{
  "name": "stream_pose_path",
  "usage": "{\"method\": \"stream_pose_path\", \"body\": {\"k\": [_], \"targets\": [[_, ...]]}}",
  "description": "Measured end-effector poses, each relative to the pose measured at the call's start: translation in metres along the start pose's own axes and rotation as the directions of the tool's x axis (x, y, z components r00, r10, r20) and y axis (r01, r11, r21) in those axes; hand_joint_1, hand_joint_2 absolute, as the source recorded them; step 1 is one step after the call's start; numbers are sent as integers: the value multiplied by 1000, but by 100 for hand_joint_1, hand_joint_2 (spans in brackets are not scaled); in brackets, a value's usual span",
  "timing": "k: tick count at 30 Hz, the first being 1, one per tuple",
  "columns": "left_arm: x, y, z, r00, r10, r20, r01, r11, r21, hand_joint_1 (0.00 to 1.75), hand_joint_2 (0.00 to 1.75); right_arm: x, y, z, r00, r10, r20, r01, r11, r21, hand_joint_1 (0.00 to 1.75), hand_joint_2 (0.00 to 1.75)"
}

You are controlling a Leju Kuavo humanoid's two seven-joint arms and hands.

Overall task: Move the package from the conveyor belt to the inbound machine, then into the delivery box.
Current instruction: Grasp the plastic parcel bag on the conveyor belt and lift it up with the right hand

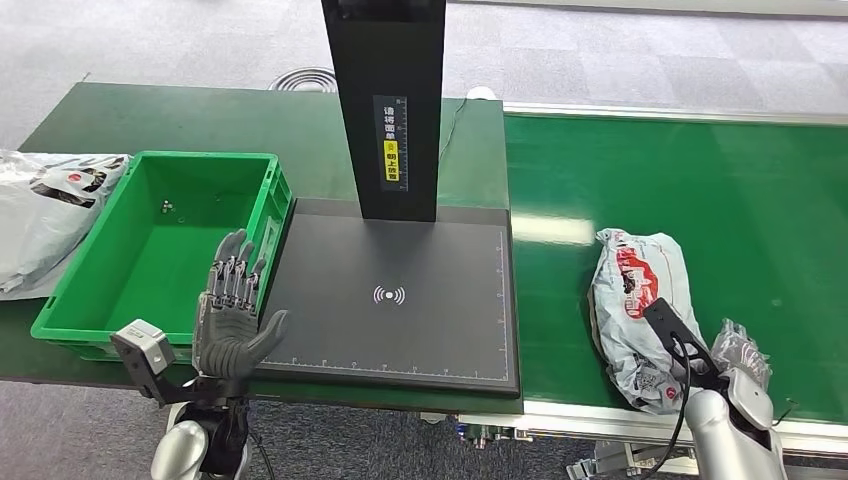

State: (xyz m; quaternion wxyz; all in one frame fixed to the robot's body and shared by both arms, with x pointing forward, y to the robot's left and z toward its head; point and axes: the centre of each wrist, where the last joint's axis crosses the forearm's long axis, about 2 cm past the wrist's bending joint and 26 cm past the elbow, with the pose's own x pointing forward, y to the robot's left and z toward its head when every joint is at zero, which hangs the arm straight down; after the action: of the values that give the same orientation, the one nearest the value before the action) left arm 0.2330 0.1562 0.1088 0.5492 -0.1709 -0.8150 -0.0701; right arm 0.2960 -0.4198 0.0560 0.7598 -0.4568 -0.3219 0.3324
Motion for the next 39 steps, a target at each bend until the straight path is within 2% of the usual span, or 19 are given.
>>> {"method": "stream_pose_path", "body": {"k": [11, 15, 16, 18, 19, 20, 22, 23, 25, 27, 29, 31, 34, 39], "targets": [[0, 1, 0, 1000, -1, 0, 1, 1000, 2, 0, 175, 3, 4, 4, 1000, 1, 19, -1, 1000, 7, 0, 175], [0, 1, 0, 1000, -1, 0, 1, 1000, 2, 0, 175, 5, 6, 6, 998, -3, 58, 0, 999, 52, 3, 175], [0, 1, 0, 1000, -1, 0, 1, 1000, 2, 0, 175, 5, 7, 7, 997, -10, 74, 5, 998, 67, 10, 175], [0, 1, 0, 1000, -2, 0, 2, 1000, 5, 0, 175, 7, 8, 9, 994, -32, 107, 22, 996, 91, 92, 175], [0, 1, 0, 1000, -3, -1, 3, 1000, 7, 0, 175, 8, 9, 10, 991, -43, 123, 31, 995, 99, 113, 175], [0, 1, 0, 1000, -4, -1, 4, 1000, 9, 0, 175, 9, 10, 12, 989, -53, 137, 38, 994, 105, 105, 175], [0, 2, 1, 1000, -6, -2, 6, 1000, 14, 0, 175, 12, 12, 14, 985, -67, 159, 50, 992, 112, 23, 175], [0, 2, 1, 1000, -6, -3, 6, 1000, 16, 0, 175, 14, 12, 15, 982, -76, 170, 58, 992, 110, 0, 175], [-1, 2, 3, 1000, -7, -7, 7, 1000, 22, 0, 175, 18, 11, 17, 967, -117, 226, 107, 993, 58, 0, 175], [-1, 2, 6, 1000, -6, -12, 7, 1000, 30, 0, 175, 27, 3, 22, 925, -182, 334, 218, 973, -74, 0, 175], [-1, 2, 8, 1000, -5, -14, 5, 999, 35, 0, 175, 38, -13, 29, 863, -222, 453, 343, 917, -205, 0, 175], [0, 2, 9, 1000, -2, -11, 3, 999, 38, 0, 175, 49, -29, 36, 800, -230, 554, 440, 853, -280, 0, 175], [0, 2, 8, 1000, 1, -2, -1, 999, 42, 0, 175, 61, -41, 46, 724, -215, 655, 524, 790, -318, 0, 175], [0, 2, 8, 1000, 3, 9, -4, 999, 48, 0, 175, 71, -43, 51, 649, -218, 729, 599, 737, -313, 0, 175]]}}
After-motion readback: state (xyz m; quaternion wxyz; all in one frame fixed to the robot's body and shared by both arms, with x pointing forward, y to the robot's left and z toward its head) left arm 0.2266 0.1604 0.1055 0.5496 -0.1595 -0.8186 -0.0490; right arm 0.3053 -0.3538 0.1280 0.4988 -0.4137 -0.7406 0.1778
